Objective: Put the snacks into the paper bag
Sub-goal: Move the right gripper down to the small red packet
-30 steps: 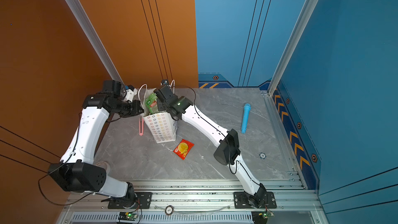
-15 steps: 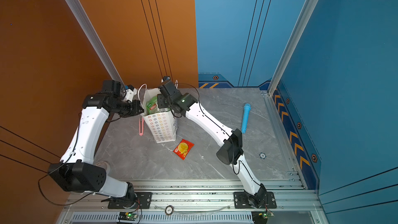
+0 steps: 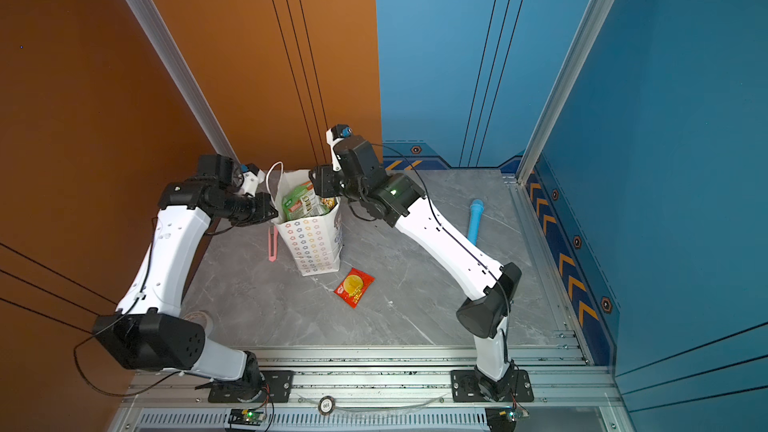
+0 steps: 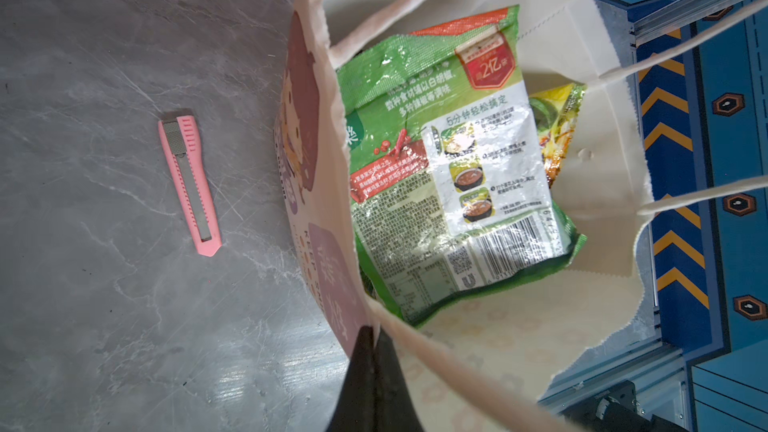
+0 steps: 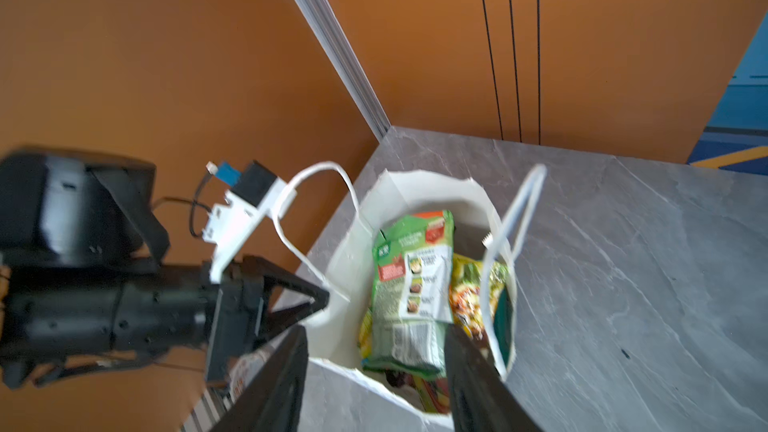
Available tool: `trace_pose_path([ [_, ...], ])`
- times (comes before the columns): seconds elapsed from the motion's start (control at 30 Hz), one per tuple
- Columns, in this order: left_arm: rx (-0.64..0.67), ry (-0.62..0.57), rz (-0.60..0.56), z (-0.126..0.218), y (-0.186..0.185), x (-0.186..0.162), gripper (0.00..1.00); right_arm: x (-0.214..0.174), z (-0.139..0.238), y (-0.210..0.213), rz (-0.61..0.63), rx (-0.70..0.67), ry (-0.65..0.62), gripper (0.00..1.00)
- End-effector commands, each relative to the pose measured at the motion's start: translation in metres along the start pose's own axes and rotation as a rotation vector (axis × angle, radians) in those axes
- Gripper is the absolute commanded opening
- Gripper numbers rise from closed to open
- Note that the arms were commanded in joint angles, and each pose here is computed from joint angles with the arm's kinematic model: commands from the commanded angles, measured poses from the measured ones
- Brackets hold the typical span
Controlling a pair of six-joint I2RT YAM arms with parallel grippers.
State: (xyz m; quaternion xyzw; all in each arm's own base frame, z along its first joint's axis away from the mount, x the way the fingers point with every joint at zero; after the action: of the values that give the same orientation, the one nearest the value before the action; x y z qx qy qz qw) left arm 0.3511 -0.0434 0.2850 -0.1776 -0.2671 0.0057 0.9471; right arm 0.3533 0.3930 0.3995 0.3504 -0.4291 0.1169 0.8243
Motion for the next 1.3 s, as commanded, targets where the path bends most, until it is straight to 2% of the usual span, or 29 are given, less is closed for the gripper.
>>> trace_pose_path([
  [0.0,-0.039,-0.057,-0.014,0.016,-0.01,0.006,0.0,-0.012,0.013,-0.009,-0.003,0.024,-0.027,0.65],
  [0.1,-0.038,-0.057,-0.014,0.015,-0.009,0.005,0.0,-0.046,0.02,-0.037,-0.016,-0.014,0.026,0.75],
  [0.23,-0.037,-0.058,-0.014,0.016,-0.009,0.005,0.0,-0.093,0.032,-0.068,-0.025,-0.058,0.127,0.82],
  [0.3,-0.036,-0.057,-0.014,0.016,-0.009,0.005,0.0,-0.121,0.034,-0.084,-0.03,-0.077,0.194,0.83],
  [0.4,-0.041,-0.056,-0.01,0.015,-0.009,0.005,0.0,-0.155,0.037,-0.107,-0.07,-0.122,0.286,0.79],
  [0.5,-0.04,-0.059,-0.01,0.016,-0.01,0.005,0.0,-0.189,0.036,-0.131,-0.166,-0.18,0.372,0.72],
  [0.63,-0.034,-0.058,-0.011,0.016,-0.008,0.004,0.0,-0.232,0.025,-0.152,-0.316,-0.197,0.423,0.66],
  [0.77,-0.031,-0.057,-0.012,0.016,-0.008,0.004,0.0,-0.273,0.011,-0.173,-0.407,-0.221,0.488,0.59],
  [0.97,-0.033,-0.058,-0.011,0.016,-0.008,0.005,0.0,-0.298,-0.003,-0.188,-0.471,-0.234,0.531,0.47],
  [1.27,-0.033,-0.055,-0.01,0.015,-0.007,0.004,0.0,-0.315,-0.026,-0.193,-0.536,-0.205,0.562,0.43],
])
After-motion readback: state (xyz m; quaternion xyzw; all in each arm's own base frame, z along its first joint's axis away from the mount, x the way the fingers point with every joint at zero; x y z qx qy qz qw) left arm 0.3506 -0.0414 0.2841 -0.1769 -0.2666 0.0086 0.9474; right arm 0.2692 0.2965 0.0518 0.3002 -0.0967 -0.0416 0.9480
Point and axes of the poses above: each gripper's point midway between its finger pads, its own z axis back along the fingers, its own y axis along the line the jaws close on, x = y × z, the point moved 1 cm from there along z, back along the fingers, and after that the axes turned 3 degrees about -z, right-handed, at the moved point
